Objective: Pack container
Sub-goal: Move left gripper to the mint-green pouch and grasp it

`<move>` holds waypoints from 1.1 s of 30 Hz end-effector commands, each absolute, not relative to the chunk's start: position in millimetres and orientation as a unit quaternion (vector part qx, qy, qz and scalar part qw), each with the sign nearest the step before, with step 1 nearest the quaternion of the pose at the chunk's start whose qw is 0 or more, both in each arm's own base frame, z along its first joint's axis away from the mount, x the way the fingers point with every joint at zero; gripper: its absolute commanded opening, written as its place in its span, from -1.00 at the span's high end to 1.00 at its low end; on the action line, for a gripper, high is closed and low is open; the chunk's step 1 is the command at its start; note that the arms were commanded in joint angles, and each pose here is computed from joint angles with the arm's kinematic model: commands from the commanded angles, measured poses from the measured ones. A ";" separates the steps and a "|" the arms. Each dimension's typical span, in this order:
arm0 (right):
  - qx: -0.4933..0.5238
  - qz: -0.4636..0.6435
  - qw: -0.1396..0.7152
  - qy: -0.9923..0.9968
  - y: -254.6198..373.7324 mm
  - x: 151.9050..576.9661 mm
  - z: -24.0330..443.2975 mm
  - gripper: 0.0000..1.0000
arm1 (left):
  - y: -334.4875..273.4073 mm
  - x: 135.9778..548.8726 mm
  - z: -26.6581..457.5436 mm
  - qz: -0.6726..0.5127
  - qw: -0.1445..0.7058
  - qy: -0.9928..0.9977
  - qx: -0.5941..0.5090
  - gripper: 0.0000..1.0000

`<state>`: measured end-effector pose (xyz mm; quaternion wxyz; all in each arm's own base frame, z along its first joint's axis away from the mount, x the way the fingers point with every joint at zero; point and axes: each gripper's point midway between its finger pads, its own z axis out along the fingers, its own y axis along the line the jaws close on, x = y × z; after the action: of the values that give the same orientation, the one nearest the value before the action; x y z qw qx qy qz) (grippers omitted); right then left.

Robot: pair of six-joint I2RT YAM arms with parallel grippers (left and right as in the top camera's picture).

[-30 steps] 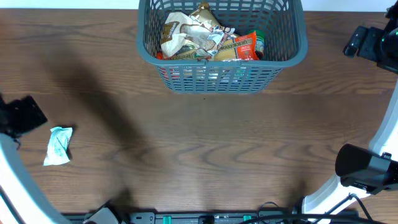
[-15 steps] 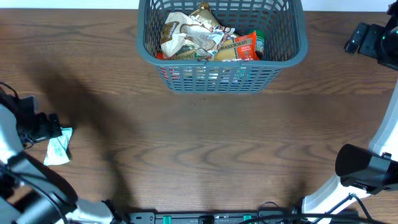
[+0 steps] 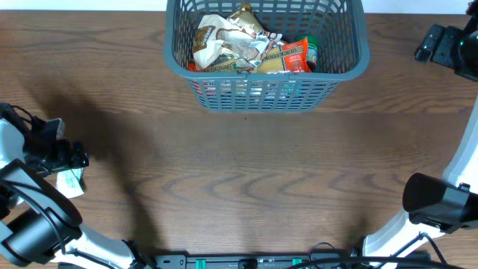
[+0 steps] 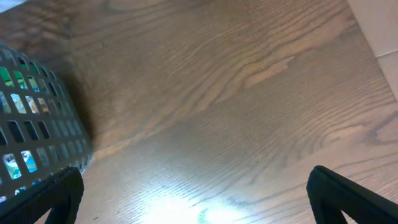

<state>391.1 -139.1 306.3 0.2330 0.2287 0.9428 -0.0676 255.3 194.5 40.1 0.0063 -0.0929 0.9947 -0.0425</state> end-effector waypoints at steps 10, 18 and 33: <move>0.220 -0.069 0.237 0.944 -136.0 389.8 309.7 -0.99 | 191.0 238.7 5.5 -0.038 -0.020 0.996 -0.083 -0.88; 0.220 -0.069 0.233 0.945 -135.5 388.0 308.9 -0.98 | 190.8 238.5 5.3 -0.038 -0.020 0.996 -0.083 -0.13; 0.217 -0.071 0.226 0.947 -135.1 384.8 307.4 -0.98 | 171.8 262.1 23.8 -0.067 0.002 0.995 -0.075 0.89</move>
<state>387.3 -138.1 304.3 0.2242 0.2270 0.9453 -0.0681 243.3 179.6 13.8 -0.0180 -0.0861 0.9947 -0.0539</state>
